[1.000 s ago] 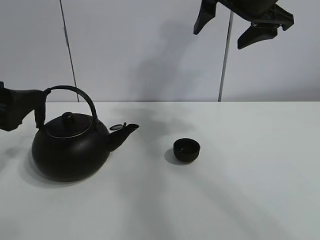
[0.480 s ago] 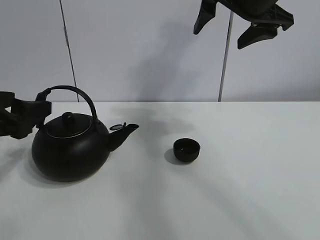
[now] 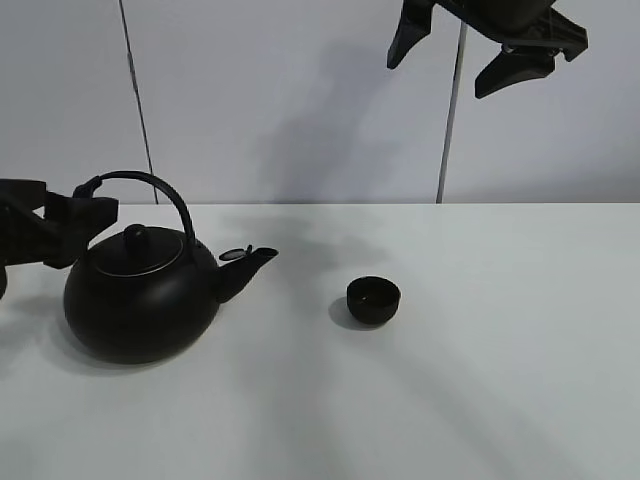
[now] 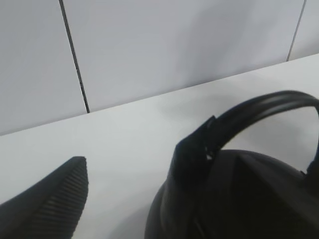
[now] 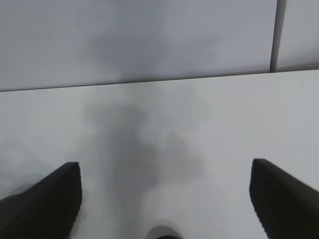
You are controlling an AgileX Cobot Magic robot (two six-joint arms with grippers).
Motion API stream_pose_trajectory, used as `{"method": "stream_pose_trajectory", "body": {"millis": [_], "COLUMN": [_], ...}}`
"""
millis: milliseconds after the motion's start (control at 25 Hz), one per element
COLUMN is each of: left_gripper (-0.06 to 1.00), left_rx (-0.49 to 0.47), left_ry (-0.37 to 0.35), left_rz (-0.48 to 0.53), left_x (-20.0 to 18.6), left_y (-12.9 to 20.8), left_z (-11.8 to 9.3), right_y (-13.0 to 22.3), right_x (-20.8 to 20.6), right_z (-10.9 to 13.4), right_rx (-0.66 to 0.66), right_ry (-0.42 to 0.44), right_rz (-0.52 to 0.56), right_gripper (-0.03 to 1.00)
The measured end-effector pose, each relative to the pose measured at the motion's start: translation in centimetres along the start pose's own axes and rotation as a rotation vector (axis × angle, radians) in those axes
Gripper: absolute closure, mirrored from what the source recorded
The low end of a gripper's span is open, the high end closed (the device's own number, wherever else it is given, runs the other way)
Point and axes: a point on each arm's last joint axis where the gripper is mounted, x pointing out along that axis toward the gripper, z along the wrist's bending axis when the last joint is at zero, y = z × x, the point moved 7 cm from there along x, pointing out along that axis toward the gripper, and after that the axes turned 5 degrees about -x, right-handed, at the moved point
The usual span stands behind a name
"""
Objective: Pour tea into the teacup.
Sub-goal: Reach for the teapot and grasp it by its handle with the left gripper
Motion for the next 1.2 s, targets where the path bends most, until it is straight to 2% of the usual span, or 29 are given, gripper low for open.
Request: {"method": "stream_pose_trajectory", "body": {"millis": [240, 880, 1200], "left_gripper": [0.37, 0.37, 0.37], "left_rx": [0.012, 0.006, -0.038], "left_ry": [-0.002, -0.002, -0.005], "left_rz": [-0.047, -0.034, -0.005], "left_x": [1.0, 1.1, 1.1], "left_y": [-1.4, -1.2, -0.7], "left_z": [0.3, 0.3, 0.4], "right_y": [0.0, 0.0, 0.0], "right_x": [0.0, 0.0, 0.0], "right_z": [0.0, 0.0, 0.0], "right_rx": [0.000, 0.000, 0.000], "right_ry": [0.000, 0.000, 0.000], "right_rz": [0.000, 0.000, 0.000], "right_gripper": [0.34, 0.34, 0.34]}}
